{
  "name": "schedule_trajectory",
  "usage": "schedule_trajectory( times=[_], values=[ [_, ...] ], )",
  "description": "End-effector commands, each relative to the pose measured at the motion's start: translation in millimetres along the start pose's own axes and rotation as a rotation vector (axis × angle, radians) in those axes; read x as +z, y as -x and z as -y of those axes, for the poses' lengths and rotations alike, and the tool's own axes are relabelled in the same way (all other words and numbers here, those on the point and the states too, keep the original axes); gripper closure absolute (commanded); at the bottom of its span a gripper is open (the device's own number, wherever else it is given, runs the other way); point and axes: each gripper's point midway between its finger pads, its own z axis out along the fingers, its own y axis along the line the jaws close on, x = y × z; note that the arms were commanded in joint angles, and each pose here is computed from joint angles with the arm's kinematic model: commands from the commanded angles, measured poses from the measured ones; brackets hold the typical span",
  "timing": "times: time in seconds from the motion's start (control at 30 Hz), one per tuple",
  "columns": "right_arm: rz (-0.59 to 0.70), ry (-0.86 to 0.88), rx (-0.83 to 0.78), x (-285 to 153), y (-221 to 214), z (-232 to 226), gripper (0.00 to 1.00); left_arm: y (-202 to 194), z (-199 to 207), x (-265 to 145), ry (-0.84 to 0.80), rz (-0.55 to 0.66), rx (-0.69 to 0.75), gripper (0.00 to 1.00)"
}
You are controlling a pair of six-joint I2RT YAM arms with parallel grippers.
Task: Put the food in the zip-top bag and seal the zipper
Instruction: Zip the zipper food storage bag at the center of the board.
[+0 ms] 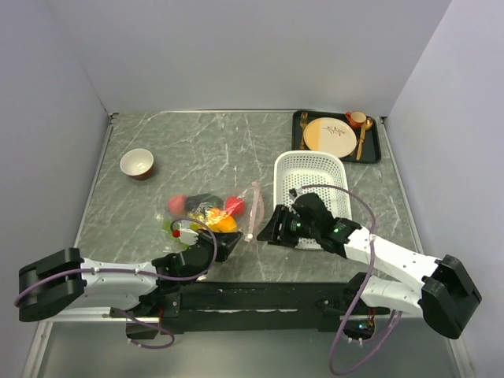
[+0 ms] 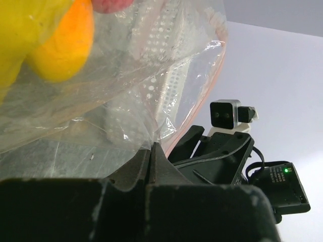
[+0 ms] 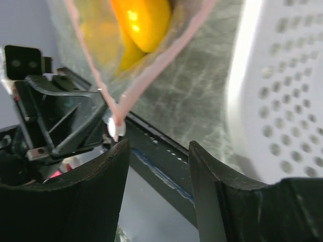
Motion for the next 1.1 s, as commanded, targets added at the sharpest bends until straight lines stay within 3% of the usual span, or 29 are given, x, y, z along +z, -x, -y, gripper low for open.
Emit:
schedule_trajectory(
  times=[0.0, 1.07],
  values=[
    [0.031, 0.139, -0.016, -3, 14, -43, 0.43, 8, 5, -1, -0.021, 0.033, 0.0, 0.99],
    [-0.028, 0.199, -0.039, 21, 7, -60, 0.54, 4, 4, 1, -0.021, 0.022, 0.001, 0.99]
  ],
)
